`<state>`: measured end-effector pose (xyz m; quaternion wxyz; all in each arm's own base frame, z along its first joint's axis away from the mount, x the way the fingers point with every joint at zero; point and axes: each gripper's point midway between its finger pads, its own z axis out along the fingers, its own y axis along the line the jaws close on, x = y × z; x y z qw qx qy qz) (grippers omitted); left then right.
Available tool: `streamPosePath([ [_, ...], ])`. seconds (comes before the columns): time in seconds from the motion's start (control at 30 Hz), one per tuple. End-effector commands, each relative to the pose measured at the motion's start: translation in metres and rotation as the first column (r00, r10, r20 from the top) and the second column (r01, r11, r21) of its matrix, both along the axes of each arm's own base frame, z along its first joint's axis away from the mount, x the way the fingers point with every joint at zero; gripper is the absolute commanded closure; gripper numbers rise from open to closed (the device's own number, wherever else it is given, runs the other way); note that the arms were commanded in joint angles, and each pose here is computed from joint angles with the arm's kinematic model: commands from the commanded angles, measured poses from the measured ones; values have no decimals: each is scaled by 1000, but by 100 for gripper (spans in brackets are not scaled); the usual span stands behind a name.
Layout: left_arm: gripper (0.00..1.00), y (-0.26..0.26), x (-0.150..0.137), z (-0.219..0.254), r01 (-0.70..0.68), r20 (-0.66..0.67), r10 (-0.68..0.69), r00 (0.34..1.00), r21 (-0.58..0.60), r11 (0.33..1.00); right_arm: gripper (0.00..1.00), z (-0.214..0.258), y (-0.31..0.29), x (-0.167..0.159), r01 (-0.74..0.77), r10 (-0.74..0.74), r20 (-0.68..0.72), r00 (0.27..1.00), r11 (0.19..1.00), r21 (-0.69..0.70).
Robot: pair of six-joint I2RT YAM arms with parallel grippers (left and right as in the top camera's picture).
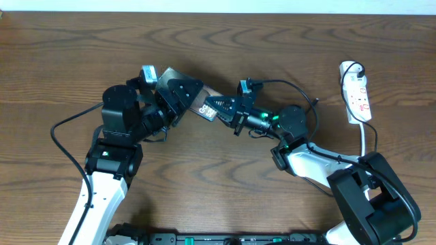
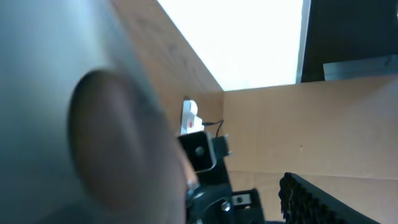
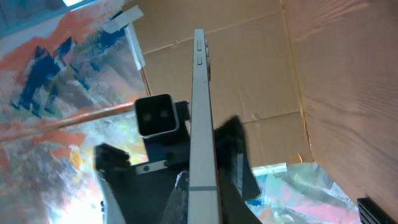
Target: Plug charger to phone and switch on socket
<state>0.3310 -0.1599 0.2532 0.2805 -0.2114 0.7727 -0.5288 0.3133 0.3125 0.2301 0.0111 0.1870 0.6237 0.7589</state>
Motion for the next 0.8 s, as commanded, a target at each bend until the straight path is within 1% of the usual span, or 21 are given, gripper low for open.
streamPosePath([
  [0.0, 16, 3, 4, 2, -27, 15, 26, 1000, 8, 1000, 99, -3, -1, -4, -10, 11, -59, 998, 1000, 15],
  [0.07, 20, 4, 5, 1, -36, 14, 36, 999, 12, 999, 99, -6, -1, -4, -6, 7, -73, 997, 1000, 15],
  [0.2, 20, 5, 6, 1, -59, -29, 58, 998, -27, 998, 99, -5, 1, -5, -2, 3, -74, 997, 1000, 17],
  [0.3, 20, 6, 7, 1, -94, -90, 87, 992, -80, 992, 99, -6, 6, -6, 11, -10, -65, 998, 1000, 15],
  [0.37, 25, 8, 8, 0, -128, -136, 112, 984, -116, 985, 99, -11, 9, -7, 15, -15, -78, 997, 1000, -1],
  [0.43, 25, 8, 8, 0, -159, -194, 127, 973, -162, 974, 99, -18, 13, -8, 16, -18, -96, 995, 1000, -24],
  [0.57, 26, 8, 8, 0, -223, -307, 142, 941, -249, 943, 99, -21, 15, -7, 37, -40, -58, 998, 998, -48],
  [0.7, 26, 8, 8, 0, -236, -330, 143, 933, -265, 935, 99, -21, 14, -2, 79, -80, -31, 996, 995, -56],
  [0.77, 26, 7, 7, 0, -233, -332, 138, 933, -266, 935, 99, -23, 13, -1, 85, -87, -39, 995, 995, -60],
])
